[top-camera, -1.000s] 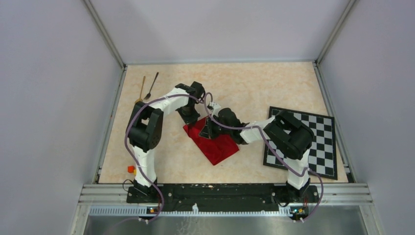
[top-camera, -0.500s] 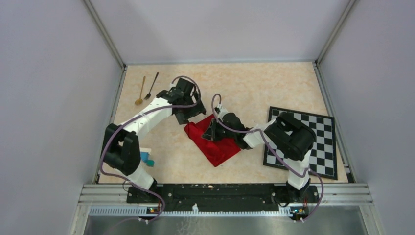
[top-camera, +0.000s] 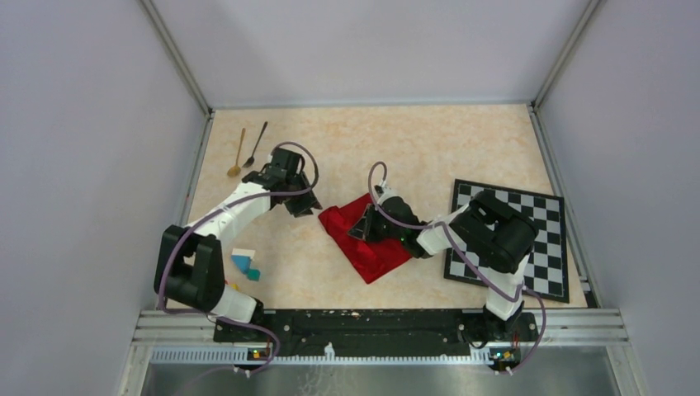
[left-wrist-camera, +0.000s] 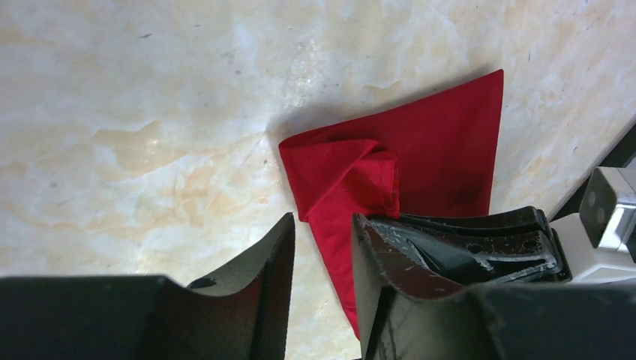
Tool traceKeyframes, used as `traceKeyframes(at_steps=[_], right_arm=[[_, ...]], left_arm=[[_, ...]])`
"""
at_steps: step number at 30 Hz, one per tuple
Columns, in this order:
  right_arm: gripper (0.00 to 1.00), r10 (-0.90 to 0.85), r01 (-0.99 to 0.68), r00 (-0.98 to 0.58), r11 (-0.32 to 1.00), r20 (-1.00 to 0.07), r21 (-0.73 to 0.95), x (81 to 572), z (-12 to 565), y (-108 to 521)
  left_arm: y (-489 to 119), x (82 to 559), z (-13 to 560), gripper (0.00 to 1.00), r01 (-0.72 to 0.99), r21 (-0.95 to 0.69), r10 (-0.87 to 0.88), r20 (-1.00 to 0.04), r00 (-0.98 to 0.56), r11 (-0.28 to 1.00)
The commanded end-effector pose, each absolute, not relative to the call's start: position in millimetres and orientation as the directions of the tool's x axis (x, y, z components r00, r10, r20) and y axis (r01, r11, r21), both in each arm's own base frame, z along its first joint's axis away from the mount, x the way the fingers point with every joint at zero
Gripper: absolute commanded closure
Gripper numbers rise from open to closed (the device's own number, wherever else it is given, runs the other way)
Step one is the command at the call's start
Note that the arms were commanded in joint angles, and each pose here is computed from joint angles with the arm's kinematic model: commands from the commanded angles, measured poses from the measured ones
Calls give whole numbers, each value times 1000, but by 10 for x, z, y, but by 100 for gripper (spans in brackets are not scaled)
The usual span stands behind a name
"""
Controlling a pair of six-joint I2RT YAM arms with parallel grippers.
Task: Fold the napkin into a case and place the utensils inside
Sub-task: Fold the lower triangle-folded napkin at the center of the board.
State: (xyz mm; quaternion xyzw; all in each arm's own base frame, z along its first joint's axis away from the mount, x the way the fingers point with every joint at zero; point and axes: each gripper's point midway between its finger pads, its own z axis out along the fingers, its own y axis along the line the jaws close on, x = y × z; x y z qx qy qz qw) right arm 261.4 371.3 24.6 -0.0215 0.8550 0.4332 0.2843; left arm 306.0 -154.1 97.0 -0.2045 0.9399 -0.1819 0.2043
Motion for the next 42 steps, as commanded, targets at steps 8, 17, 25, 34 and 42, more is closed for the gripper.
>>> traceKeyframes(at_steps=[8, 17, 25, 34, 42], right_arm=[[100, 308, -228, -798, 640, -517, 734, 2690, 347, 3579], [100, 238, -410, -748, 568, -619, 714, 2649, 839, 3767], [100, 312, -312, -777, 563, -547, 766, 2533, 845, 3662], [100, 410, -182, -757, 615, -508, 767, 2513, 582, 3407], [100, 445, -110, -740, 660, -505, 743, 2525, 459, 3236]], left_arm=[[-1857, 3224, 767, 75, -246, -524, -427, -256, -867, 815], [-1909, 3219, 698, 77, -245, -530, -425, -247, -871, 812], [-1853, 3173, 848, 70, -232, -535, -431, -283, -857, 812], [-1940, 3138, 873, 69, -203, -566, -410, -265, -873, 799], [-2191, 3148, 801, 72, -160, -588, -360, -240, -901, 793]])
